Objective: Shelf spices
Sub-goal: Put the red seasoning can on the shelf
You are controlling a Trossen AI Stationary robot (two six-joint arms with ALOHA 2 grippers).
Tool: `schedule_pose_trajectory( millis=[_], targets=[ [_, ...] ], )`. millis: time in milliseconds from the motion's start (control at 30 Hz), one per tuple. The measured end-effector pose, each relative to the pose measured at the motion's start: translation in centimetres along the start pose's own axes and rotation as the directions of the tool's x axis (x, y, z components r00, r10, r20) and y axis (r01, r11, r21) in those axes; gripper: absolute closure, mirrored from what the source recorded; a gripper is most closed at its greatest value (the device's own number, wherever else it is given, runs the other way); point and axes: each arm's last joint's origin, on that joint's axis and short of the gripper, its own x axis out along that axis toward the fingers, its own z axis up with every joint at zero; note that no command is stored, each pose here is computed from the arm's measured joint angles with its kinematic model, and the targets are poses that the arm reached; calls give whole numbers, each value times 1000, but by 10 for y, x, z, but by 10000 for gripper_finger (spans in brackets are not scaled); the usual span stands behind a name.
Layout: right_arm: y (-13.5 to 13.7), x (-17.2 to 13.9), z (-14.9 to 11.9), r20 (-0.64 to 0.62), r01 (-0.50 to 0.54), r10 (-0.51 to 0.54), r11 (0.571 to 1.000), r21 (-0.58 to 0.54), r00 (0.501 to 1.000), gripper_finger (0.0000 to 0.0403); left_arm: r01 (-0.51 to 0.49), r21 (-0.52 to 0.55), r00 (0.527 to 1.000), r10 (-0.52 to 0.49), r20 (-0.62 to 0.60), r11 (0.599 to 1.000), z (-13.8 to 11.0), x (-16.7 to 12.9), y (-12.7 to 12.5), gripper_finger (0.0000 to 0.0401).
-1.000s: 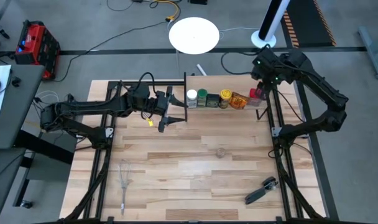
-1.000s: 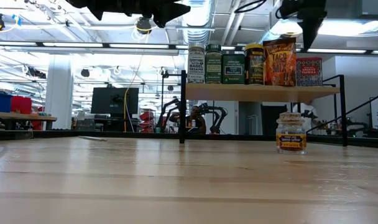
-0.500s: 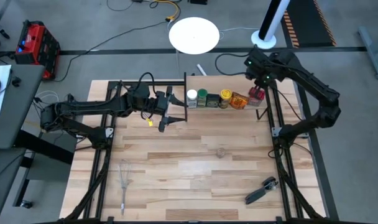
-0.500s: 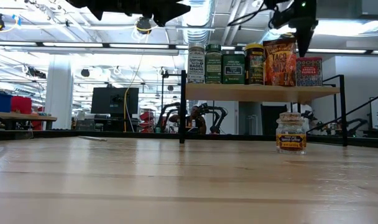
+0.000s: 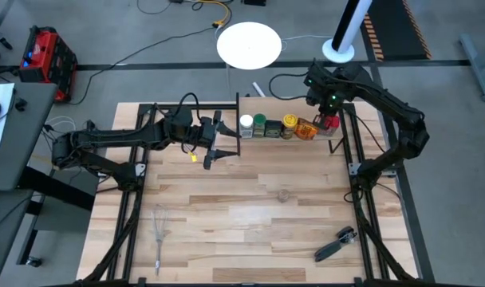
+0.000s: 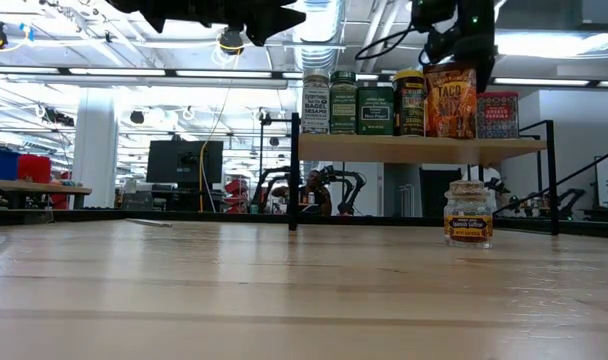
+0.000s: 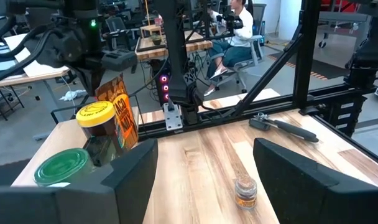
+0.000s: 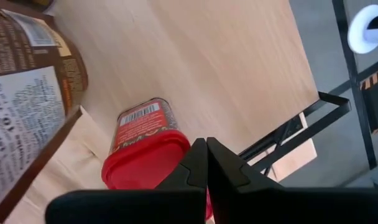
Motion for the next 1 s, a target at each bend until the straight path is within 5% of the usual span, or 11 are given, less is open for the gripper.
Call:
schedule_pose_trajectory(
  millis=[500,700,1000],
  targets=[
    [8,-3,0,14,-7,7,1000,-13,1000,400,0,-1,1000,0,0,1000,0,0,0,145],
    [4,-8,-3,12,107,-107,994,-5,994,399,0,-1,1000,0,0,1000,0,0,0,145],
    [-15,-40,-31,138,58,-94,969,242,986,401,0,-14,1000,0,1,1000,0,0,0,145]
  ],
)
